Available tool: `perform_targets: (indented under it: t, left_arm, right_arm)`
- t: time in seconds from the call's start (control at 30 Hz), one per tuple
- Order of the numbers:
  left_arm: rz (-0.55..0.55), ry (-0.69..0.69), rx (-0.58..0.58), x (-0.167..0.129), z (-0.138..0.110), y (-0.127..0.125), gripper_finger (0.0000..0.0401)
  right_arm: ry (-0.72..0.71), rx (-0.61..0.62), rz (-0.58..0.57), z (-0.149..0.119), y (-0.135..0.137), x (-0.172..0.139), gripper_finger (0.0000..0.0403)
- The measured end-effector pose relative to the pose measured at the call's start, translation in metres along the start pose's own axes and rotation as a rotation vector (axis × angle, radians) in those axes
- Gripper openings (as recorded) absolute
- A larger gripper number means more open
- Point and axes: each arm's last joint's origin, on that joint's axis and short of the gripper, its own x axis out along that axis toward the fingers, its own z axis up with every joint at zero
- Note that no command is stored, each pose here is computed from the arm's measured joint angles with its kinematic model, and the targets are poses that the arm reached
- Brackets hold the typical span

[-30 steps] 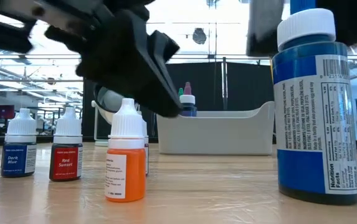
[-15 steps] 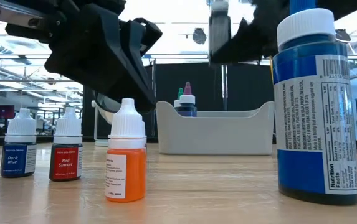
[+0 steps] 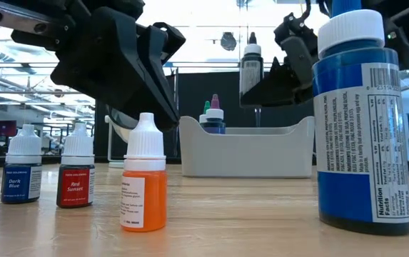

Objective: Pick & Place food coloring
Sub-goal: Put the large black food coloring bottle into the white bin

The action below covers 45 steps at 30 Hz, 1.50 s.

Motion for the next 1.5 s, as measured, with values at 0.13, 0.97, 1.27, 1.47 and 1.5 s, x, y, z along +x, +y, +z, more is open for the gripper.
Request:
perform_targets:
  t: [0.13, 0.97, 1.27, 1.47, 1.5]
  left_arm:
    - [0.006, 0.002, -0.007, 0.001, 0.0, 0.004, 0.003]
    - [0.258, -0.63, -0.163, -0.074, 0.07, 0.031, 0.0066]
    - [0.173, -0.667, -0.194, -0.054, 0.07, 0.064, 0.0201]
    - [0.134, -0.693, -0.183, -0.048, 0.069, 0.079, 0.0248]
    - [0.134, -0.686, -0.184, -0.046, 0.068, 0.08, 0.0249]
  right_arm:
    - [0.028, -0.036, 0.014, -0.004, 0.0, 0.0, 0.0146]
    - [-0.126, -0.256, 0.266, 0.005, 0.089, -0.078, 0.0141]
    - [-0.091, -0.284, 0.291, 0.002, 0.087, -0.074, 0.0143]
    - [-0.072, -0.274, 0.257, -0.001, 0.083, -0.062, 0.0144]
    - [-0.081, -0.262, 0.265, -0.001, 0.083, -0.06, 0.0145]
